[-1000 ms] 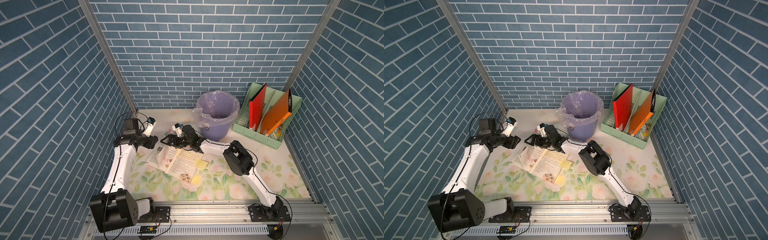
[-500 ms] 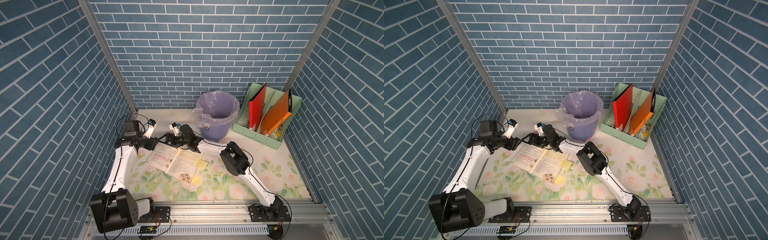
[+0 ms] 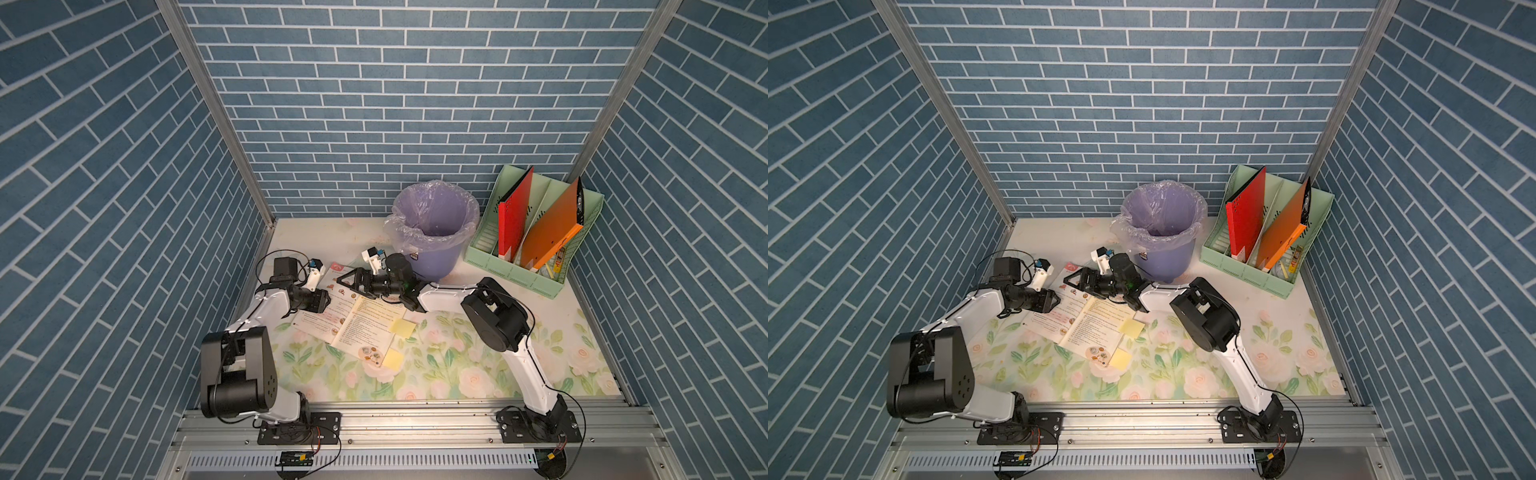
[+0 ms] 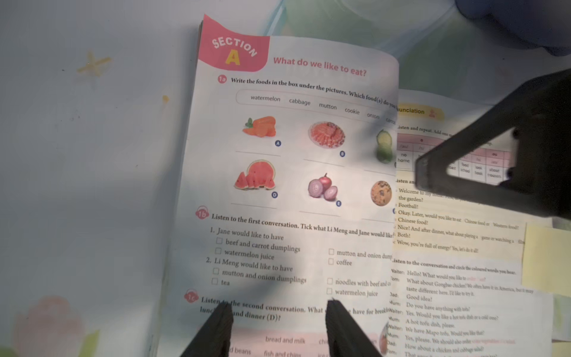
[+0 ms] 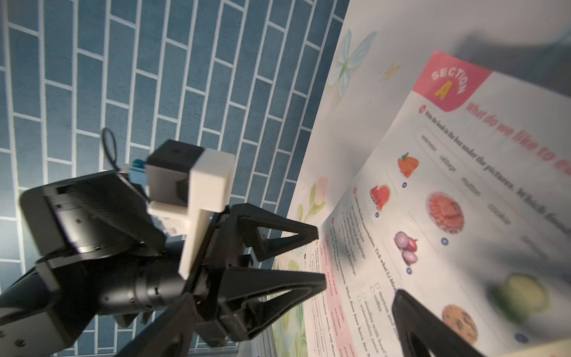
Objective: Peel off the used sticky note
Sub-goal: Turn the page of the book at the center of the board.
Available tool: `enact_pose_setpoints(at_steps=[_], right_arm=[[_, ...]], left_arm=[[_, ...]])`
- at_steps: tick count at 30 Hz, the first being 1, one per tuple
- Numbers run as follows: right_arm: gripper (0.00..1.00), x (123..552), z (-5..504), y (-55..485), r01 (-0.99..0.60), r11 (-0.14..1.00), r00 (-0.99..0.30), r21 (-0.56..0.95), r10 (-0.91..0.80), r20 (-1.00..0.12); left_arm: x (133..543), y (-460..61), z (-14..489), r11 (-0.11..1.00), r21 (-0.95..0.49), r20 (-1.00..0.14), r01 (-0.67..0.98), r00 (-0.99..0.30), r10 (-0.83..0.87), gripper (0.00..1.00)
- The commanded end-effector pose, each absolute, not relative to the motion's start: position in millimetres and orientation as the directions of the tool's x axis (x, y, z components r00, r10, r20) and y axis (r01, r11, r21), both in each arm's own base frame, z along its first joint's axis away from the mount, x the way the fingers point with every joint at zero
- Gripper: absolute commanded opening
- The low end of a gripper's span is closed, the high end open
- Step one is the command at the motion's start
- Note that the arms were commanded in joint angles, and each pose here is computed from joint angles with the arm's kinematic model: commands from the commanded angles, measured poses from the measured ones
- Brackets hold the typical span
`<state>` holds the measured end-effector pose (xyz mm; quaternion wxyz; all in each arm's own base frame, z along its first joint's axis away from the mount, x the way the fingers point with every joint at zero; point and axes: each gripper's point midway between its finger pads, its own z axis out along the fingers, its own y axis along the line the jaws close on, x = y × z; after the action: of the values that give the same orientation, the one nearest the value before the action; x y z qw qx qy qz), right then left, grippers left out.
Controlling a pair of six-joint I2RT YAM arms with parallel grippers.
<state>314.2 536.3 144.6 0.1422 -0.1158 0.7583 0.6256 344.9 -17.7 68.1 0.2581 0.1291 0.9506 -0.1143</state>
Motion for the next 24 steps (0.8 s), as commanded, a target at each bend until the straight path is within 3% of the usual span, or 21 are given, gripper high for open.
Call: enact_pose_setpoints(at_steps=[1,7,10,13,16,20,24], right_arm=[[1.0,310,183,515,-0.48,0.205,-0.871,0.853,0.002,-0.491],[1.0,322,170,430,-0.586,0.626,-0.696,0.514,-0.063,-0.715],[0.99,333,191,367,-0.532,0.794,-0.545,0.293,-0.057,-0.836],[0.99,332,227,304,-0.424,0.881,-0.378,0.212,0.041,-0.925],[0.99,313,236,268,-0.467,0.866,-0.268,0.177,0.052,-0.962],[0.98,285,212,286,-0.599,0.773,-0.137,-0.21,-0.357,-0.924],[0.91,251,185,301,-0.656,0.531,0.1,-0.536,-0.643,-0.759]], left_arm=[[363,-12,64,0.954,-0.129,-0.533,0.269,-0.83,0.162,0.52],[370,-3,51,0.968,-0.034,-0.515,0.249,-0.834,0.197,0.5],[367,-2,42,0.966,0.014,-0.491,0.259,-0.84,0.232,0.5],[361,-3,32,0.958,0.065,-0.462,0.279,-0.842,0.276,0.5],[359,-7,32,0.949,0.1,-0.451,0.3,-0.836,0.312,0.5],[368,-31,90,0.927,0.124,-0.538,0.354,-0.761,0.363,0.5],[367,-83,145,0.876,0.095,-0.621,0.474,-0.659,0.424,0.52]])
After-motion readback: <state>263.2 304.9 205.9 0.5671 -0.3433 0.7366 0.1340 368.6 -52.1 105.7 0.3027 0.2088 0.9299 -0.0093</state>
